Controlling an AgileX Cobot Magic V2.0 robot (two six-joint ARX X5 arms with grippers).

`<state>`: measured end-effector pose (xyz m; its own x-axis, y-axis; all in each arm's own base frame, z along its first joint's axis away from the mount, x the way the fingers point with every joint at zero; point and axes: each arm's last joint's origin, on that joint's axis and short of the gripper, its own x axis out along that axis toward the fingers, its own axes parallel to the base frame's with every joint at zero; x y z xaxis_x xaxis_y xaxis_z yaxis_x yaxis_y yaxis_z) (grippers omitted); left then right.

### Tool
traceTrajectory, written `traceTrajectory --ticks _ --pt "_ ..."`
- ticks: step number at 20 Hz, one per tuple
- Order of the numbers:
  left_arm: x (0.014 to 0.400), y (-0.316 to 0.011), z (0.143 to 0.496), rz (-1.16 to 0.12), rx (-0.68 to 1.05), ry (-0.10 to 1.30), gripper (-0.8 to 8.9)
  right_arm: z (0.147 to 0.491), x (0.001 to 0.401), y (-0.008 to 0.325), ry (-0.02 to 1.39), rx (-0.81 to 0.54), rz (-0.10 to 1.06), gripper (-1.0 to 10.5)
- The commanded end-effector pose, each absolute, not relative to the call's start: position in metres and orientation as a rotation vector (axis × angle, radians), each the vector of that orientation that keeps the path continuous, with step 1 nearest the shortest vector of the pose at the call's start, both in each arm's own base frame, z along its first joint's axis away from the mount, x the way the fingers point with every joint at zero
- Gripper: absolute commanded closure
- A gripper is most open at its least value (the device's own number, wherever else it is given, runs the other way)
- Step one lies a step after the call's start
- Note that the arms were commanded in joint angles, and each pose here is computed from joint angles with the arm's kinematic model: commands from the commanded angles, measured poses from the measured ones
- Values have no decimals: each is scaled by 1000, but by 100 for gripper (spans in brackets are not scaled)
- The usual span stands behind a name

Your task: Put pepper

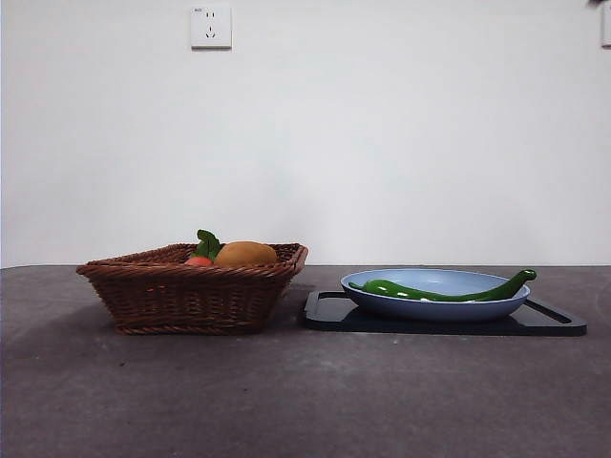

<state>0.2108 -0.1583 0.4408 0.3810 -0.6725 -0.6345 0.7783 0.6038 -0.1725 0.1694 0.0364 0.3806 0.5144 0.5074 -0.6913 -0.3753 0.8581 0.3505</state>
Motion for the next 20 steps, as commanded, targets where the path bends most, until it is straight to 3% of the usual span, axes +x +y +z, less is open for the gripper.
traceTrajectory --ticks 1,2,4,5,20 --pt "211 -160 444 -937 173 725 572 386 148 42 905 106 601 784" --pt "210 -159 443 -937 175 735 597 386 140 44 924 87 623 819" --pt "210 -159 442 -935 176 749 738 386 130 44 945 42 659 949" --pt "210 -159 442 -935 176 750 798 385 128 44 947 22 670 941" --pt "212 -161 446 -940 169 699 806 386 128 44 950 37 660 936"
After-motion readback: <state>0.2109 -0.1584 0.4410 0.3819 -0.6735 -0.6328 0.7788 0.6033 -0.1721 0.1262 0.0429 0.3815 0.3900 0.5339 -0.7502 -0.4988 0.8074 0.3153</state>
